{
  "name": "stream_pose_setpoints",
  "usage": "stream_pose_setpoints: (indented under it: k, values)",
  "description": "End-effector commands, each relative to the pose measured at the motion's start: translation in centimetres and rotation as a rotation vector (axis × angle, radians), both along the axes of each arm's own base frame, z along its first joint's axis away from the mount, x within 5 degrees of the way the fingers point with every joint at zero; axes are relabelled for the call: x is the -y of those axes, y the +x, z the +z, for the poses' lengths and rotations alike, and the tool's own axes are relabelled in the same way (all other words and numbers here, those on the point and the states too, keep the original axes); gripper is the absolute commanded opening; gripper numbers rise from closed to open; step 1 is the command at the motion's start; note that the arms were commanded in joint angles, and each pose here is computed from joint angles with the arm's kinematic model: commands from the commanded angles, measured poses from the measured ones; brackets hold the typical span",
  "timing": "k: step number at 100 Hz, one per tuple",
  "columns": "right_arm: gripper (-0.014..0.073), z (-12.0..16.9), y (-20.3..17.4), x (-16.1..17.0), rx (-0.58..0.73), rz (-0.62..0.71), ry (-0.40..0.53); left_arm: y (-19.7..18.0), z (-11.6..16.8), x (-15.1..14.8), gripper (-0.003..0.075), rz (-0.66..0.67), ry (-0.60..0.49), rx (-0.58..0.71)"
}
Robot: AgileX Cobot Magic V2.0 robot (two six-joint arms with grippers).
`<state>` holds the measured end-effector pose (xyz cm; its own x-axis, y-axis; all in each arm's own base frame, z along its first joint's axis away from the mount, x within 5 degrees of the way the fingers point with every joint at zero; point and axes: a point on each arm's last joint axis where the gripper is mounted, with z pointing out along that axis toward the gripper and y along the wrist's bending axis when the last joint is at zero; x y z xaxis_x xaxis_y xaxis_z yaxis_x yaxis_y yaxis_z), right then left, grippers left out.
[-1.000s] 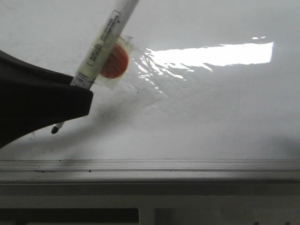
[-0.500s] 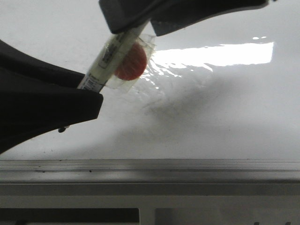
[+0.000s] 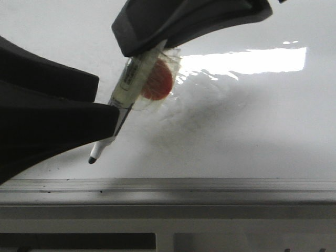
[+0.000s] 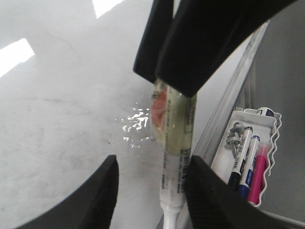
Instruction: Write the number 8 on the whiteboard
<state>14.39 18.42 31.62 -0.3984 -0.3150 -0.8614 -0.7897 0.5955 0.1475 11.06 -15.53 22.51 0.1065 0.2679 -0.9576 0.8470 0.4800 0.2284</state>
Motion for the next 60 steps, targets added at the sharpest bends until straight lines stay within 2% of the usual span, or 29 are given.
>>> stream_pose_setpoints:
  k: [1,20,31,44,60]
  values:
    - [-0.0069,1.7,0.2,0.0,0.057,-0.013,0.057,0.2,2.3,0.3,0.0332,0.006,-0.135,0.052]
    - [-0.0056,3.1,0.4,1.0,0.083,-0.044,0.086,-0.8,3.9,-1.7,0.0332,0.057,-0.163,0.039]
    - [-0.0051,5.2,1.5,1.9,0.103,-0.089,0.105,-1.8,5.3,-3.7,0.0332,0.103,-0.223,0.024]
    - [-0.0051,7.6,2.8,3.0,0.123,-0.15,0.117,-3.1,6.7,-5.8,0.0332,0.127,-0.29,0.068]
    - [-0.005,9.7,5.0,3.8,0.132,-0.209,0.11,-3.5,7.1,-6.9,0.0332,0.165,-0.305,0.075]
